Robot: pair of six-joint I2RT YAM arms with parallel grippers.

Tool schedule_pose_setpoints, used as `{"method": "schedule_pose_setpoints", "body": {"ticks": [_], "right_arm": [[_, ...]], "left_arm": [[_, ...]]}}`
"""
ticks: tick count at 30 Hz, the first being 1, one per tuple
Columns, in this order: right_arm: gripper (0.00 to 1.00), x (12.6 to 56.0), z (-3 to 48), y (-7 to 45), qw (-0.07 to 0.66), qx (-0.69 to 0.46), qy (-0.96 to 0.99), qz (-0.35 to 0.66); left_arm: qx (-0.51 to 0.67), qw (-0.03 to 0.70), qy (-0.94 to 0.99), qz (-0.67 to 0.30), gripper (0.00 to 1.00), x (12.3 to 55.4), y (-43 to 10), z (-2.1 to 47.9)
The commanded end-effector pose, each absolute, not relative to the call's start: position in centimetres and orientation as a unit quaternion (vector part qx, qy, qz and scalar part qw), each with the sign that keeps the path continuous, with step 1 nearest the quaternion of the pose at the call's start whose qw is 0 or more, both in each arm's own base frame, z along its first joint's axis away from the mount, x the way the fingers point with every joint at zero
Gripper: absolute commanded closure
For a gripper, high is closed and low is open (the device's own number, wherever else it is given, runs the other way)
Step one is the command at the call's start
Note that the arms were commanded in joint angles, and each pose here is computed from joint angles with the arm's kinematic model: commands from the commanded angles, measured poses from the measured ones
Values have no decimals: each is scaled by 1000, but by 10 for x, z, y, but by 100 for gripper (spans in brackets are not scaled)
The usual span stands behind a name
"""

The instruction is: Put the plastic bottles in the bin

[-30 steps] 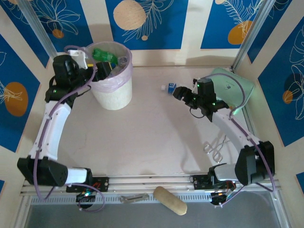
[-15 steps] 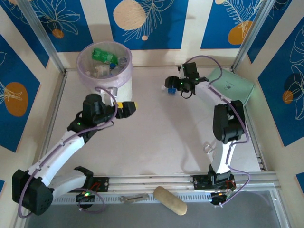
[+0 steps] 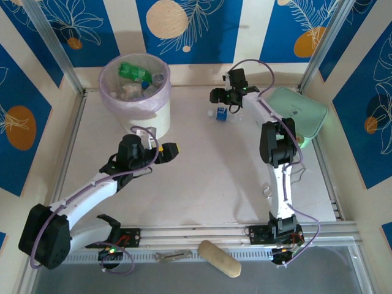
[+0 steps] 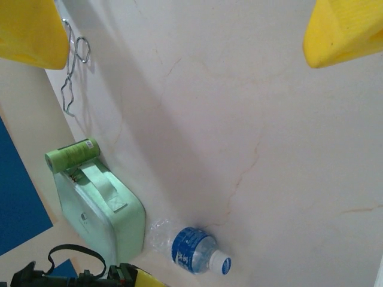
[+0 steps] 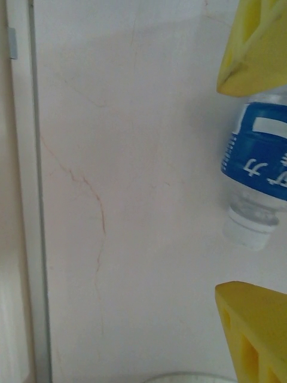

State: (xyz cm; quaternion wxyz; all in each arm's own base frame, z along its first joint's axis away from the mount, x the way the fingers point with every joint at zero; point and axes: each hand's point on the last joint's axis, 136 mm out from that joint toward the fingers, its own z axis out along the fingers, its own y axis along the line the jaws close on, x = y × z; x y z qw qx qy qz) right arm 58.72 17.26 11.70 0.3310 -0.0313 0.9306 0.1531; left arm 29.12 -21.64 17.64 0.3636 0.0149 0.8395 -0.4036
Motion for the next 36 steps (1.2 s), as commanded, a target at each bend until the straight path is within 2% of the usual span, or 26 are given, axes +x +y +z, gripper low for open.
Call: {"method": "schedule_pose_setpoints", "body": {"ticks": [1,8,15,24,32,36], "right_arm": [[16,581,97,171,290,-53,945,143],[10,572,83,173,253,-72,953,151],[10,547,79,177,239,-84,955,152],[11,518,60,176,230,-111,963,84],[15,531,47,160,216,-39,974,59],[22,537,48,163,218,-20,973,67]], "left_arm": [[15,380,827,-414,0,293,-220,184],[15,379,828,-413,0,296,-221,184],[18,380,825,-417,0,299,-225,188],[22,379,824,-421,0,302,-229,188],[22,379,823,-422,0,300,-229,190],[22,382,824,-418,0,299,-227,191]]}}
